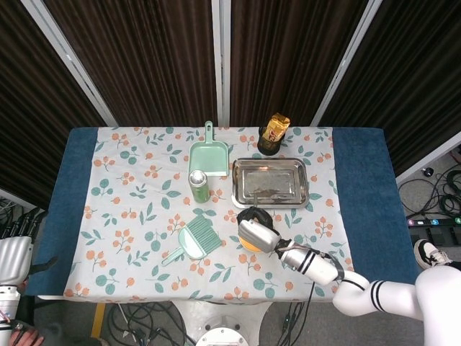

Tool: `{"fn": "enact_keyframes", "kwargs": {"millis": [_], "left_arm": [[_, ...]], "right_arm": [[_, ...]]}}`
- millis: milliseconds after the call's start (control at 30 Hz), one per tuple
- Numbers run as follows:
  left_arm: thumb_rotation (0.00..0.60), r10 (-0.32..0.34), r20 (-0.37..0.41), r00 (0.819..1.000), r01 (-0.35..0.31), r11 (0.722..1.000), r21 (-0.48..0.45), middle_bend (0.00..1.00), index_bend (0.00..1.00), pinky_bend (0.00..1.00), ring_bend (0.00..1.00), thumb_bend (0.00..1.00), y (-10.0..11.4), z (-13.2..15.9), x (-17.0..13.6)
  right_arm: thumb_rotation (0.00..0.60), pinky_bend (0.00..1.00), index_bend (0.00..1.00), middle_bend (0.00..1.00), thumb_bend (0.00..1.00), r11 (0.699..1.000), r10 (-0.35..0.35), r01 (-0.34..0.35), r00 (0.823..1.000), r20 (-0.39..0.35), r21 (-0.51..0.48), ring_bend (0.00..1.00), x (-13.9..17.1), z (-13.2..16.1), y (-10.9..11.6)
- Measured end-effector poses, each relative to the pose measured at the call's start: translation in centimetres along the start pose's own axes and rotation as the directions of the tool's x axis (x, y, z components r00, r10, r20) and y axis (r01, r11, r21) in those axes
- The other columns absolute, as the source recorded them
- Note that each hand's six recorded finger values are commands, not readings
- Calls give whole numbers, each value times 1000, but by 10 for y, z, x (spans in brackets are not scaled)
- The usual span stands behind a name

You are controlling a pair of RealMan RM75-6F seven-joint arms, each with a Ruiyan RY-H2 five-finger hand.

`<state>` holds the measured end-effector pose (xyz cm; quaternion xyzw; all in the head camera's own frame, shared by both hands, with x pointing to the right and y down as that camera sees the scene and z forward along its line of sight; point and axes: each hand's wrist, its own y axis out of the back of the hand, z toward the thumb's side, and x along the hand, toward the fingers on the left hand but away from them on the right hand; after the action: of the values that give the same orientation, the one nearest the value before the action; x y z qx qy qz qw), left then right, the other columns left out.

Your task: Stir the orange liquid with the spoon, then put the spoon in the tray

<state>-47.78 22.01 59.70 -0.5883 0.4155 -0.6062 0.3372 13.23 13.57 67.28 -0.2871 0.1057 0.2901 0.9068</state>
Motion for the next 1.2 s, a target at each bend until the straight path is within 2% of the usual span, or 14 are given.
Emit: {"fn": "enact_keyframes", "kwargs": {"millis": [333,600,800,933,1033,1200], "left_arm": [[600,4,-6,1000,-4,1000,-3,157,162,182,120,0,1,-2,-2],[600,0,-7,1000,0,1000,-5,157,162,182,120,0,0,-2,-2],[600,-4,-3,1000,4,1000,-4,157,162,183,120,0,-1,-2,-2],[600,-2,-8,1000,2,1000,-5,157,162,183,120,0,-1,-3,-3],[600,-4,-7,1000,4,1000,-5,157,162,183,120,0,-2,-3,-2],[600,-4,0,1000,4,1000,-6,157,162,182,120,0,-2,-1,-1]], "right_arm": [[600,1000,958,1000,597,989,79,-80,997,14,122,1000,3,5,0],[600,1000,967,1000,597,996,71,-71,997,3,48,1000,4,12,10],[600,1000,980,1000,598,994,97,-96,995,-12,60,1000,3,20,-1],[600,1000,987,1000,597,989,133,-133,991,7,65,1000,-1,16,-10],[600,1000,995,1000,599,992,115,-116,993,11,45,1000,0,15,-4],[600,1000,1000,1000,599,999,40,-40,999,-17,28,1000,6,22,11]]}}
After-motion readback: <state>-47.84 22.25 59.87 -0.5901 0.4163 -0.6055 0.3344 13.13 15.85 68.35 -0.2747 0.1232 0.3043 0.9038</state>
